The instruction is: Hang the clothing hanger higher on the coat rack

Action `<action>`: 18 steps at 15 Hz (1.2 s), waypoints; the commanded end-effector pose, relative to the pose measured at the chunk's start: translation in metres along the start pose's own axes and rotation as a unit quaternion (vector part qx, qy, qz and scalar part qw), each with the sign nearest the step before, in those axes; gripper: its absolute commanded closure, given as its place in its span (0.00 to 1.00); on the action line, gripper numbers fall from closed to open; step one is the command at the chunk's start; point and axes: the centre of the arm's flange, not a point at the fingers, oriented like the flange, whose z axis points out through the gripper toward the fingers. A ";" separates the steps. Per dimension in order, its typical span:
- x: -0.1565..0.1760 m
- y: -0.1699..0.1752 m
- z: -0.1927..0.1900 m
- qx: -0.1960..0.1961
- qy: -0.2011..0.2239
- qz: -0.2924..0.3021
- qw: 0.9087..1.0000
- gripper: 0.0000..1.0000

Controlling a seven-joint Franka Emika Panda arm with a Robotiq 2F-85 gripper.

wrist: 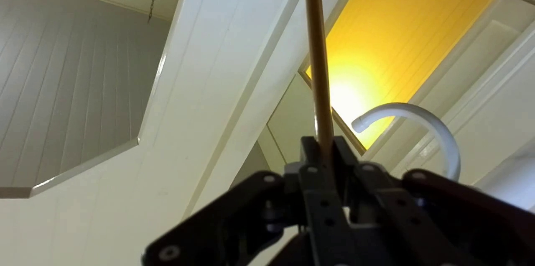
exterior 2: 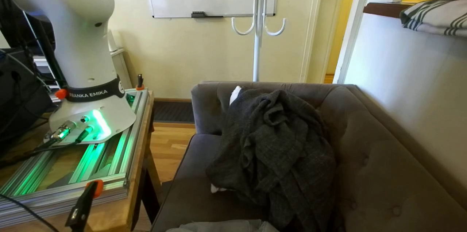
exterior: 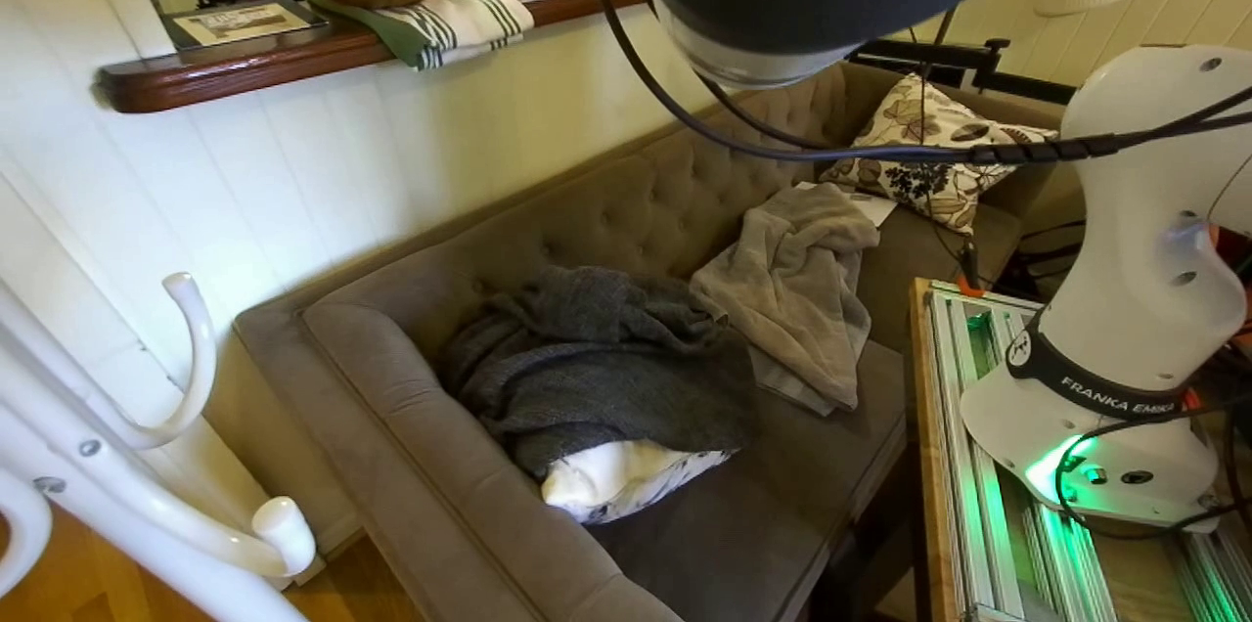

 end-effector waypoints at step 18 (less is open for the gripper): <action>-0.063 0.047 -0.021 0.109 0.088 0.225 0.964 0.97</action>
